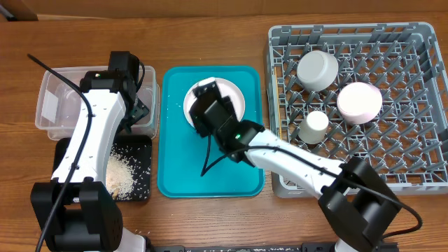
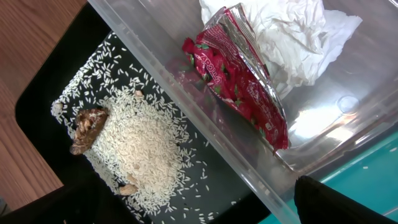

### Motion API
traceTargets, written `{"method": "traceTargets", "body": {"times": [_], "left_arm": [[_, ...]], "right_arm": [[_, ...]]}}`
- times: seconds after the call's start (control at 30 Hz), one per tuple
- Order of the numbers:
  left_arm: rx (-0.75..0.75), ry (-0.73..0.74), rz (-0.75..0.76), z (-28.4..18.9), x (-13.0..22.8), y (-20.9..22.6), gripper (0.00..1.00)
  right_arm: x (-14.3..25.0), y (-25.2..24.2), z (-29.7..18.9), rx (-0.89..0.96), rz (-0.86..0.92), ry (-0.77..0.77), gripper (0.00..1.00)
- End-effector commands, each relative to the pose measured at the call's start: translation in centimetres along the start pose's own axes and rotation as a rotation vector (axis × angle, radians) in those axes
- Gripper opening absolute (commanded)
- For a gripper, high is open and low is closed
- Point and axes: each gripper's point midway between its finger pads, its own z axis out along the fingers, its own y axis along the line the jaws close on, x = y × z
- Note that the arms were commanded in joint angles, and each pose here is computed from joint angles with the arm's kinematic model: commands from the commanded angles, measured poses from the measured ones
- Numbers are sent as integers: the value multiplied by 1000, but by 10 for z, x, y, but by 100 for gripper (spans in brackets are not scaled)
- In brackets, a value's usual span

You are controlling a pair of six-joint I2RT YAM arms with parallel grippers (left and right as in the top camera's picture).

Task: Sort waste into correct bins and load items into the dishwasher
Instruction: 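Move the right gripper back to the white plate on the teal tray, then push the white plate's edge and grasp its rim with the right gripper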

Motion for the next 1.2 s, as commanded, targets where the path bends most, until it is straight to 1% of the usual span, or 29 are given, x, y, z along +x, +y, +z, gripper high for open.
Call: {"method": "traceTargets", "body": {"times": [0.0,0.07,0.2,0.43,0.57,0.63,0.73,0.9,1.17], "left_arm": [[-12,-16,-5,-1,-4,0,100],[-12,-16,-5,-1,-4,0,100],[-12,-16,-5,-1,-4,0,100],[-12,-16,-5,-1,-4,0,100],[-12,-16,-5,-1,-4,0,100],[-12,-16,-5,-1,-4,0,100],[-12,-16,-5,-1,-4,0,100],[-12,-16,-5,-1,-4,0,100],[-12,-16,-5,-1,-4,0,100]], "right_arm": [[-9,-39,8,108,70,-24,68],[-12,-54,10,129,124,-27,72],[-15,-73,14,151,151,-24,72],[-12,-86,22,136,179,-1,73],[0,-93,34,155,178,30,73],[7,-99,40,168,180,48,77],[18,-107,50,188,182,76,77],[33,-110,61,198,178,112,78],[43,-93,67,102,183,157,77]]}}
